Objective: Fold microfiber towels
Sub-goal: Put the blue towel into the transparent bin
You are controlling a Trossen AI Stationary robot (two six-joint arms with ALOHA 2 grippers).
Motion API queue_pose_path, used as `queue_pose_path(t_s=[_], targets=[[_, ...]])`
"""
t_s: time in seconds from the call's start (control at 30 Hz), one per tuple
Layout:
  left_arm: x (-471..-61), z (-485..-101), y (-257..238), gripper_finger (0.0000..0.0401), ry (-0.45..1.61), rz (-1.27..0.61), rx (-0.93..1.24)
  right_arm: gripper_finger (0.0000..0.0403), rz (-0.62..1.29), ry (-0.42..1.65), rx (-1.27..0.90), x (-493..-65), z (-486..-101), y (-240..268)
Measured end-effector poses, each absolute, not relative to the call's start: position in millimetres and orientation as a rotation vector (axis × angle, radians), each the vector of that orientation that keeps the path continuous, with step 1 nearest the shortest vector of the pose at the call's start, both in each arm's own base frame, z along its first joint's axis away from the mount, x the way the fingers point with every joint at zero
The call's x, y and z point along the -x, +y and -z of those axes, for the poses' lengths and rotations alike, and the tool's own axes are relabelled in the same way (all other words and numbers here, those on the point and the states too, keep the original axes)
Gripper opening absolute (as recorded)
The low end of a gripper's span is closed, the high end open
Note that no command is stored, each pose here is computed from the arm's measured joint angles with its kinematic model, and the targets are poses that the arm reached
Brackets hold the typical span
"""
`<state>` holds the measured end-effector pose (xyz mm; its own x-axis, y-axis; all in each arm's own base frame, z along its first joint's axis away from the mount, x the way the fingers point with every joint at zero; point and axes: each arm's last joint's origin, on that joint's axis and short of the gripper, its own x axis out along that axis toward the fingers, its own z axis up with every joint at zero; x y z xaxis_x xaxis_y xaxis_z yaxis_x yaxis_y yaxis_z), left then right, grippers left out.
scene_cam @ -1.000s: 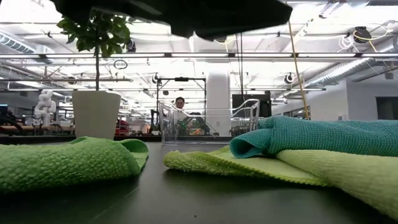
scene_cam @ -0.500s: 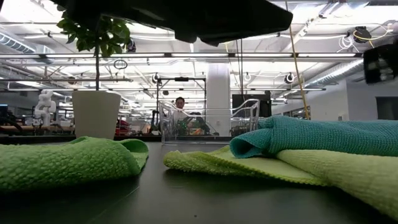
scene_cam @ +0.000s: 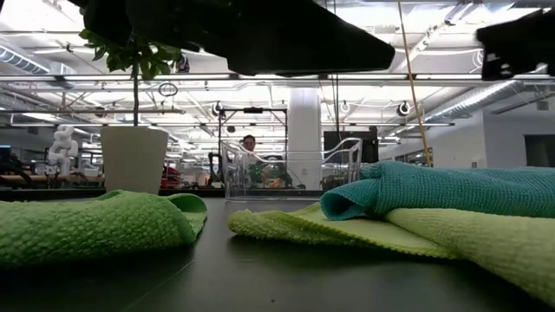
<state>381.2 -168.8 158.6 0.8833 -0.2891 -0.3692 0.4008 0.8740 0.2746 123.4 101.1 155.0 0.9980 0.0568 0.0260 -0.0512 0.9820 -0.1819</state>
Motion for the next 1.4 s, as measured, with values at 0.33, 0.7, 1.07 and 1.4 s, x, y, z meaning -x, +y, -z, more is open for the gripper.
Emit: queue_pose_path(t_s=[0.33, 0.7, 1.07, 1.4], targets=[[-377, -153, -167, 0.0047, 0.33, 0.411, -0.346, 0.0, -0.033, 0.148, 0.202, -132, -187, 84], [-369, -138, -151, 0.0047, 0.31, 0.326, -0.277, 0.0, -0.068, 0.405, 0.151, -138, -160, 70], [-371, -138, -144, 0.0047, 0.312, 0.308, -0.282, 0.0, -0.082, 0.484, 0.323, -162, -156, 93], [-365, -135, -158, 0.0047, 0.338, 0.355, -0.434, 0.0, -0.179, 0.559, 0.178, -173, -164, 105]])
